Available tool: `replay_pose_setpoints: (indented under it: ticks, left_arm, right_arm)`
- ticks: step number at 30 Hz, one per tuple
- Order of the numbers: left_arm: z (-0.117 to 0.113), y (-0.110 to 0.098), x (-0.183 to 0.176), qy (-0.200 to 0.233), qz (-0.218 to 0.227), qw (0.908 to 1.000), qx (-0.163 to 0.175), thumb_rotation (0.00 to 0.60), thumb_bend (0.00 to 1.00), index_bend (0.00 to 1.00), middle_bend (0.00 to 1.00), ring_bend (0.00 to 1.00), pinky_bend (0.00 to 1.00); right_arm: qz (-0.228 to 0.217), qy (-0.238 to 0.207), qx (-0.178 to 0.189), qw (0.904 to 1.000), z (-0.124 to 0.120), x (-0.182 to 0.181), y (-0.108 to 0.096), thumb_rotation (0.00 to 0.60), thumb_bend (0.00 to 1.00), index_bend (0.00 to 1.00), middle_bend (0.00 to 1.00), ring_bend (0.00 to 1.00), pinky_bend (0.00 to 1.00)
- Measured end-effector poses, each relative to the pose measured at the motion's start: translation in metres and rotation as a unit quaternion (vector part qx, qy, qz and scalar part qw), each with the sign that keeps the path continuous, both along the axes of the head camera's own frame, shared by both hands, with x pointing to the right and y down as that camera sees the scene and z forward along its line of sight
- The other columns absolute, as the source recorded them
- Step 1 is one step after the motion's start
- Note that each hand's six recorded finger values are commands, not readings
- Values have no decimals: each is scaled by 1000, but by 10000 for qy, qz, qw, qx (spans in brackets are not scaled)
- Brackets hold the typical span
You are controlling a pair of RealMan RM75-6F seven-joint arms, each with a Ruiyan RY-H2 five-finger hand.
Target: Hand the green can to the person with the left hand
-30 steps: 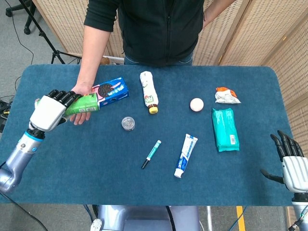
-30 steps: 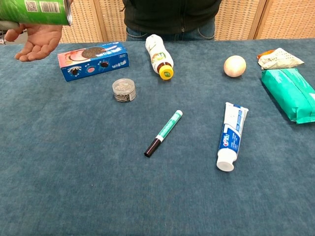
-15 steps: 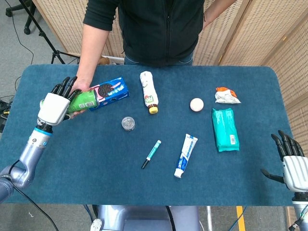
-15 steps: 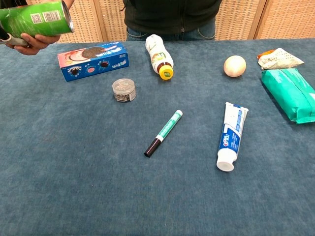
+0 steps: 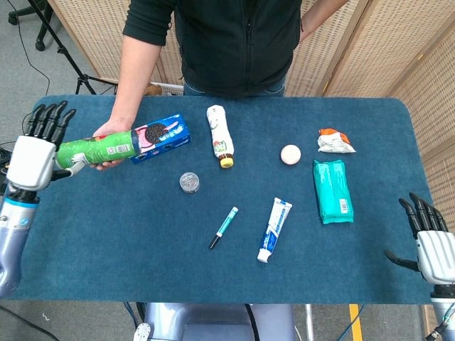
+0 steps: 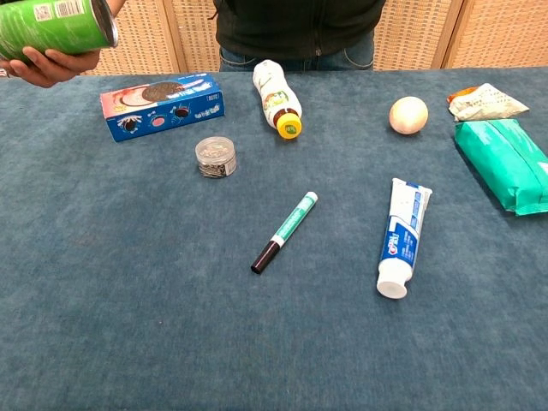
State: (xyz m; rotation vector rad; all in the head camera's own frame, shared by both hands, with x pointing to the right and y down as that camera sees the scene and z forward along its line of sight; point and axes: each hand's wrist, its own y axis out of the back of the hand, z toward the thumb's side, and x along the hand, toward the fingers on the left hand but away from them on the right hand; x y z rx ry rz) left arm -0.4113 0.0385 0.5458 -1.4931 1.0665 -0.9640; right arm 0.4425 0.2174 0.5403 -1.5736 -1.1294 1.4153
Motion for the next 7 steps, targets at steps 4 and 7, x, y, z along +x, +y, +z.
replay_pose_setpoints:
  ticks: [4,7]
  left_arm:
    - [-18,24,-26,259,-410,9986,-189,600,0,0,0,0,0]
    - [-21,47,-47,349,-841,9946,-507,600,0,0,0,0,0]
  right_arm:
    - [-14,-15,19,10000,-2,-1,0,600,0,2,0,0,84]
    - [-22,-23,37,10000,-3,-1,0,600,0,2,0,0,84]
